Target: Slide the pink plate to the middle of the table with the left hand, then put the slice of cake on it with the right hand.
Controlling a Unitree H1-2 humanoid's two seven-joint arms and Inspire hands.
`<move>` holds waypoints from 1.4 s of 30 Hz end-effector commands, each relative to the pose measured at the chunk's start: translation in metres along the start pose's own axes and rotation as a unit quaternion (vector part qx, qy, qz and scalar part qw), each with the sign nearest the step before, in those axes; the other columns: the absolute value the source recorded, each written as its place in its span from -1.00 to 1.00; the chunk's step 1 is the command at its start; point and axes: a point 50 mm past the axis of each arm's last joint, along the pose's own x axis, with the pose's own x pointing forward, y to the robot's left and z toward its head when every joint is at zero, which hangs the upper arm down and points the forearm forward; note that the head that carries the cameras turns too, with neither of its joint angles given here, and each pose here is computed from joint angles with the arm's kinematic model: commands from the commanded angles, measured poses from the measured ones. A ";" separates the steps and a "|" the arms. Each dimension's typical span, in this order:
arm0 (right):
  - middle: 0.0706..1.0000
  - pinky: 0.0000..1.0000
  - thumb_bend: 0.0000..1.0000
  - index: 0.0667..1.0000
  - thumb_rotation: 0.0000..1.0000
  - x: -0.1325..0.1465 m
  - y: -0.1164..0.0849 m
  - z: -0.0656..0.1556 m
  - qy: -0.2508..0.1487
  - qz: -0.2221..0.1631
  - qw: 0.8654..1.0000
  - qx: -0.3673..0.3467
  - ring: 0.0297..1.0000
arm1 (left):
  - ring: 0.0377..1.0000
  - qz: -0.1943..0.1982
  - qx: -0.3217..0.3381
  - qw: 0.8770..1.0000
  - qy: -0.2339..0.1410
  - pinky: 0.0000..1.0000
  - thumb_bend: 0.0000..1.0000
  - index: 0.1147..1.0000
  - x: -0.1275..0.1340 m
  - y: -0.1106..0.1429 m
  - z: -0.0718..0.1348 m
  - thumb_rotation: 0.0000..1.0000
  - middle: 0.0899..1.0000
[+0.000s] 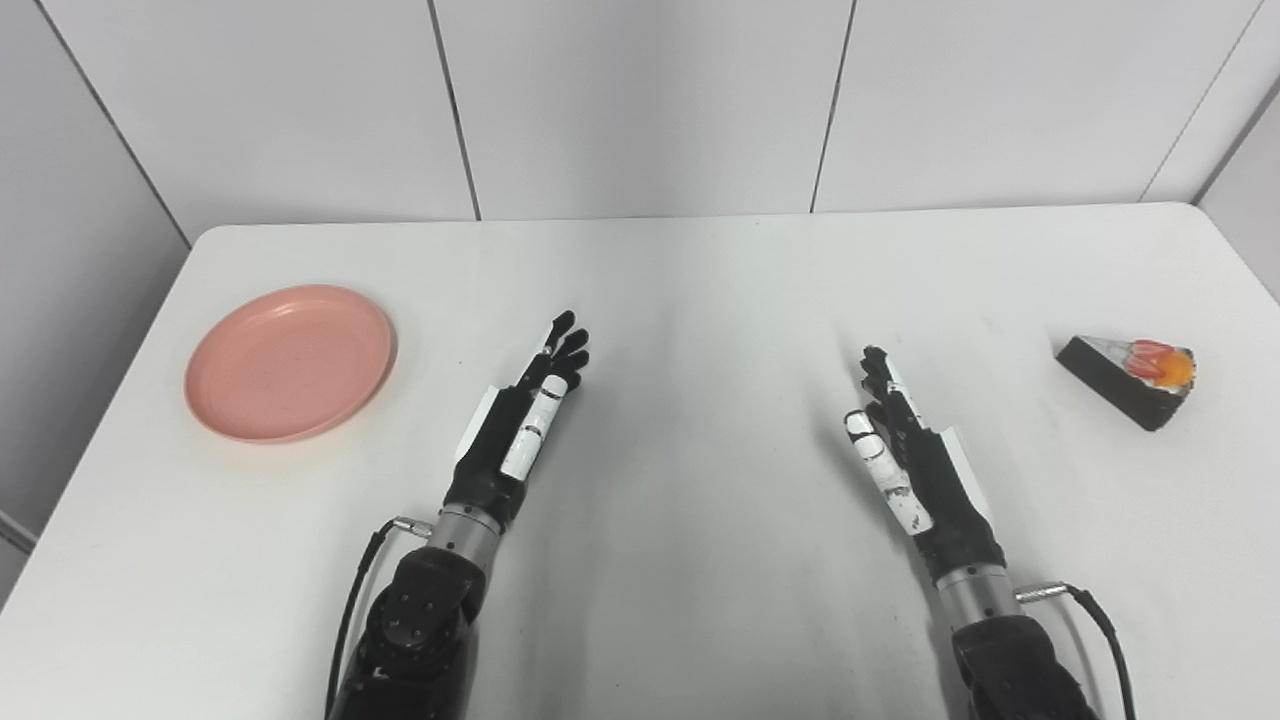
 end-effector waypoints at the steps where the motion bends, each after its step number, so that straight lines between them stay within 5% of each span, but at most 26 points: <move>1: 0.93 0.85 -0.17 0.94 1.00 0.000 0.003 0.003 -0.008 0.012 1.000 0.001 0.91 | 0.90 -0.002 -0.006 0.999 0.035 0.89 -0.07 0.92 -0.017 -0.004 -0.024 1.00 0.92; 28: 0.94 0.87 -0.17 0.94 1.00 0.001 0.002 0.002 -0.007 0.013 1.000 0.001 0.92 | 0.90 -0.003 -0.006 0.999 0.034 0.89 -0.06 0.92 -0.016 -0.005 -0.025 1.00 0.92; 42: 0.96 0.91 -0.09 0.97 1.00 -0.007 -0.026 -0.021 -0.002 0.016 1.000 0.004 0.94 | 0.91 -0.004 -0.001 0.999 0.050 0.90 -0.14 0.91 -0.006 -0.045 -0.032 1.00 0.92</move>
